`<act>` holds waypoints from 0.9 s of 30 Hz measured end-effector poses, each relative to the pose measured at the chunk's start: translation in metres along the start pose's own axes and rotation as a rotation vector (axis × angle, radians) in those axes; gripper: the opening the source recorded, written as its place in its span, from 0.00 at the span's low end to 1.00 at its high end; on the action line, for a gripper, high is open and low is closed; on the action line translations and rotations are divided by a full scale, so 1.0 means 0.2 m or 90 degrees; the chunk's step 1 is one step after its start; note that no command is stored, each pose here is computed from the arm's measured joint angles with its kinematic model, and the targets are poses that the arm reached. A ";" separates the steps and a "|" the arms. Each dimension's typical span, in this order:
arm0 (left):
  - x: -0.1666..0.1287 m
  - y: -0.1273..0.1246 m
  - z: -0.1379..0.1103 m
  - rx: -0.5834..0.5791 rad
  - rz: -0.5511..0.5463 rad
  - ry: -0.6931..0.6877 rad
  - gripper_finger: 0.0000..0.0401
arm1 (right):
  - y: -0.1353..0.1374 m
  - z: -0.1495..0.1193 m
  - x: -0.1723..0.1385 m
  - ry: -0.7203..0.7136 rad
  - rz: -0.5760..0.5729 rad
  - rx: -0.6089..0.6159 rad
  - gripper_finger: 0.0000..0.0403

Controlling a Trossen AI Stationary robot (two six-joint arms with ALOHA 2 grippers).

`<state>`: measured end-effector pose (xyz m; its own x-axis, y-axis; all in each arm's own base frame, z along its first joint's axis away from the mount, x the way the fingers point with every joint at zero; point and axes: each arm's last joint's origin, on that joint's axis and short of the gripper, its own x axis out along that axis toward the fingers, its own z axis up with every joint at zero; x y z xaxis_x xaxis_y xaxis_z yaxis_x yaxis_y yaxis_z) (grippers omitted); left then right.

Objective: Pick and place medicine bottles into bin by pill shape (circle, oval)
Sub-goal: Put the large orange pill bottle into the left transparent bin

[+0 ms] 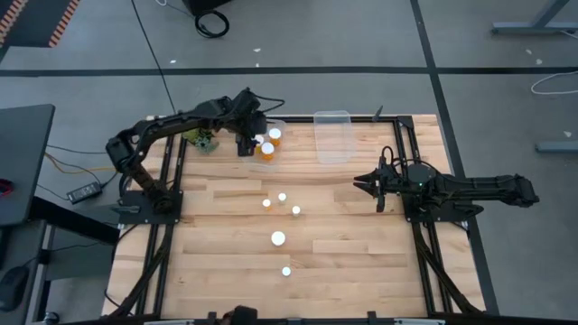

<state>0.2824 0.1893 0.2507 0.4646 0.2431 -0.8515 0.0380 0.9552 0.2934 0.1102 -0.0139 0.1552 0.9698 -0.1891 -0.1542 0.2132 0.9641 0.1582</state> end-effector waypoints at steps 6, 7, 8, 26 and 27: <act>-0.02 -0.12 0.09 0.024 -0.074 -0.046 0.59 | 0.00 0.00 0.00 0.000 0.000 0.000 0.24; -0.02 -0.15 0.10 0.030 -0.080 -0.048 0.58 | 0.00 0.00 0.00 0.000 0.000 0.000 0.24; -0.01 -0.17 0.11 0.039 -0.085 -0.050 0.58 | 0.00 0.00 0.00 0.000 0.000 0.000 0.24; -0.04 -0.54 0.29 0.081 -0.169 -0.064 0.60 | 0.00 0.00 0.00 0.000 0.000 0.000 0.24; -0.04 -0.56 0.30 0.083 -0.172 -0.064 0.60 | 0.00 0.00 0.00 0.000 0.000 0.000 0.24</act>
<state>0.3272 0.0710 0.2516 0.5072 -0.0411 -0.8608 0.2820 0.9518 0.1207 0.1102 -0.0139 0.1552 0.9696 -0.1893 -0.1548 0.2135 0.9640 0.1583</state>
